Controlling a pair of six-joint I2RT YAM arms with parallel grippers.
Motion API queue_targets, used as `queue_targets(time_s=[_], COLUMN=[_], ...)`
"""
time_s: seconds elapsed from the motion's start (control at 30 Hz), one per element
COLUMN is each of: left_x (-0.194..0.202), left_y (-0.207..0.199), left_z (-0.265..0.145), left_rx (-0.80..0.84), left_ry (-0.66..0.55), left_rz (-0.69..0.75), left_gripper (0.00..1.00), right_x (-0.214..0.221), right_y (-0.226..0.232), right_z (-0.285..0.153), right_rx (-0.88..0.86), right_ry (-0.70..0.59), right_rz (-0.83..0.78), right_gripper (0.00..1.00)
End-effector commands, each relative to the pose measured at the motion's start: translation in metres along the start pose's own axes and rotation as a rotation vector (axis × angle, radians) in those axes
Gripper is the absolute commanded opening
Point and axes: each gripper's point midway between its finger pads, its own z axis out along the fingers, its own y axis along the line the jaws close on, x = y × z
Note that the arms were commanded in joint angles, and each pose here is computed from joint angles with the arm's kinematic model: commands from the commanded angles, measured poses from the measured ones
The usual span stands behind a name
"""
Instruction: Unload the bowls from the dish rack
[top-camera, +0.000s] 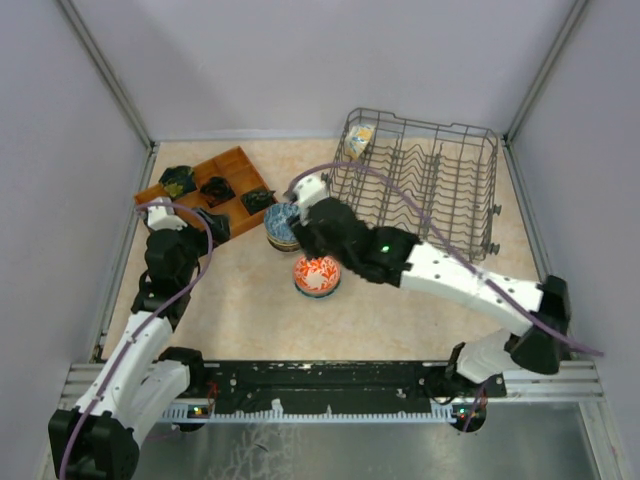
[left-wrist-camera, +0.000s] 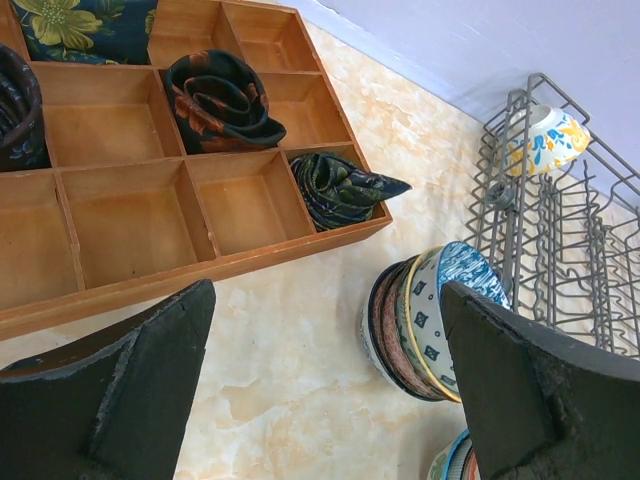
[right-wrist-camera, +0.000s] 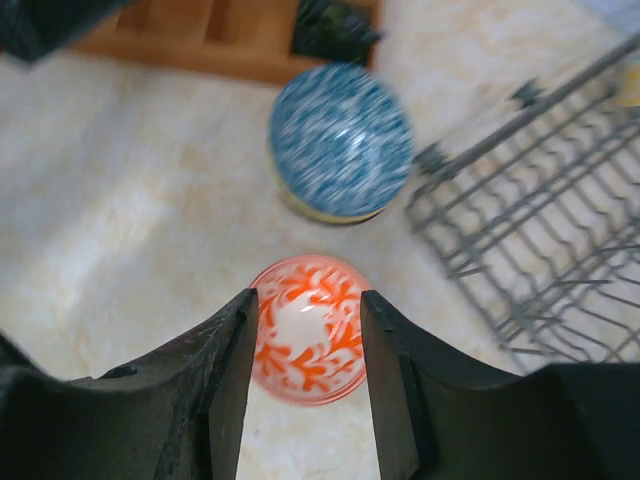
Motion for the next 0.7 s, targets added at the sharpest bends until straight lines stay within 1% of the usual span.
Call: queue_targets(time_s=[0.0, 0.03, 0.1, 0.2, 0.3, 0.53, 0.67], left_x=[-0.012, -0.012, -0.012, -0.013, -0.012, -0.015, -0.013], left_y=[-0.002, -0.001, -0.001, -0.001, -0.001, 0.005, 0.006], left_z=[-0.002, -0.003, -0.003, -0.005, -0.006, -0.005, -0.003], left_rx=[0.001, 0.001, 0.003, 0.015, 0.029, 0.011, 0.016], left_ry=[-0.039, -0.042, -0.049, -0.070, -0.094, -0.137, -0.150], left_rz=[-0.004, -0.006, -0.012, -0.034, -0.048, -0.057, -0.073], left_gripper=[1.00, 0.99, 0.99, 0.99, 0.99, 1.00, 0.99], right_x=[-0.070, -0.077, -0.089, -0.093, -0.094, -0.084, -0.062], right_y=[-0.087, -0.115, -0.153, -0.203, -0.240, -0.306, -0.337], right_z=[-0.028, -0.033, -0.038, -0.034, -0.017, 0.044, 0.092], right_rx=[0.091, 0.111, 0.121, 0.140, 0.156, 0.061, 0.019], right_ry=[-0.325, -0.383, -0.494, -0.578, -0.610, -0.651, -0.628], right_rz=[0.214, 0.266, 0.334, 0.408, 0.457, 0.606, 0.675], right_gripper=[0.46, 0.46, 0.48, 0.48, 0.49, 0.50, 0.53])
